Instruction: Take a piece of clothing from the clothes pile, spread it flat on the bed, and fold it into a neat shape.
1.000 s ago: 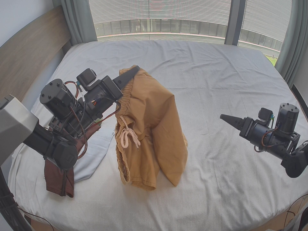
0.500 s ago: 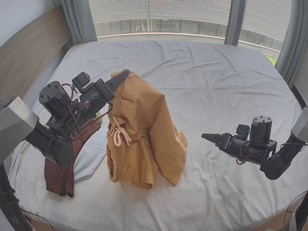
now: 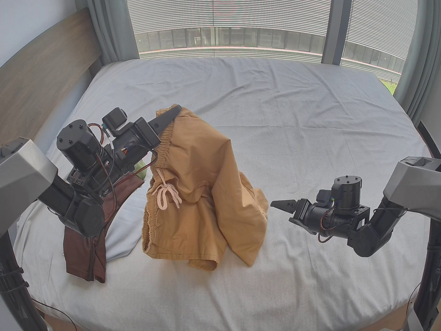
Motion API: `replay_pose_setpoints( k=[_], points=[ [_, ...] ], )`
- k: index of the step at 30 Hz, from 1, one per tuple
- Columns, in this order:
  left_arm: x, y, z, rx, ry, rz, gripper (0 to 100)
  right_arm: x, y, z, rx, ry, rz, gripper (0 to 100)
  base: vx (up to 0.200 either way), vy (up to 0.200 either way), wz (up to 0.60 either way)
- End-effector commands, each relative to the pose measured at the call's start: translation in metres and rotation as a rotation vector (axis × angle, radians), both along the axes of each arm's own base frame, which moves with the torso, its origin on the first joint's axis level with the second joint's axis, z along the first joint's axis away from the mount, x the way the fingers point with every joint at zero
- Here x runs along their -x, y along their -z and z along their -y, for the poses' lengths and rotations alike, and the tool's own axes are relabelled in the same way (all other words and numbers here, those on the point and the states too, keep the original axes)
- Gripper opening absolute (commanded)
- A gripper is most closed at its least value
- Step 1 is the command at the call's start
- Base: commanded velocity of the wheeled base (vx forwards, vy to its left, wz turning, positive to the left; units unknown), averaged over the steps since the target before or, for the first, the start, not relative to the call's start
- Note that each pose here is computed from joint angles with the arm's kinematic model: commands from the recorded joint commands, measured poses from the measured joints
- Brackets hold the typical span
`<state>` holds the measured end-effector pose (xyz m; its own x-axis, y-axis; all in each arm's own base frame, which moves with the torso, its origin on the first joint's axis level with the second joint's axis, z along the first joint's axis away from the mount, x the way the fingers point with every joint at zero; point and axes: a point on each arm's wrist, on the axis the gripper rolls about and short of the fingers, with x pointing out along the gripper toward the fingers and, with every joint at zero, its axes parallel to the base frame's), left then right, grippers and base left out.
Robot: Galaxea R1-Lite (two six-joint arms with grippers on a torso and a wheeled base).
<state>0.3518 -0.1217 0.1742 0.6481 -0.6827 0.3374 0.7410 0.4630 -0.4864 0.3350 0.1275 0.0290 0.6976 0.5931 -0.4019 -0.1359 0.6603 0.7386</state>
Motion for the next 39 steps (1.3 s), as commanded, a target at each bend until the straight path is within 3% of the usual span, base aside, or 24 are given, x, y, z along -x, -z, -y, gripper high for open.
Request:
replay_pose_setpoints(
  k=[1, 10, 16, 38, 39],
  points=[
    [-0.002, -0.002, -0.003, 0.003, -0.009, 0.007, 0, -0.008, 0.015, -0.009, -0.029, -0.015, -0.05, 100, 0.0, 0.0, 0.0],
    [-0.004, -0.003, -0.009, 0.0, -0.028, 0.019, 0, -0.023, 0.045, -0.018, -0.066, 0.003, -0.121, 100, 0.0, 0.0, 0.0],
    [-0.006, -0.002, -0.013, -0.007, -0.032, 0.021, 0, -0.038, 0.042, -0.023, -0.122, 0.031, -0.127, 100, 0.0, 0.0, 0.0],
    [-0.008, -0.004, -0.014, -0.018, -0.035, 0.043, 0, -0.065, 0.061, -0.046, -0.116, 0.011, -0.133, 100, 0.0, 0.0, 0.0],
    [-0.009, -0.003, -0.014, -0.019, -0.037, 0.04, 0, -0.065, 0.062, -0.046, -0.116, 0.011, -0.133, 0, 0.0, 0.0, 0.0]
  ],
)
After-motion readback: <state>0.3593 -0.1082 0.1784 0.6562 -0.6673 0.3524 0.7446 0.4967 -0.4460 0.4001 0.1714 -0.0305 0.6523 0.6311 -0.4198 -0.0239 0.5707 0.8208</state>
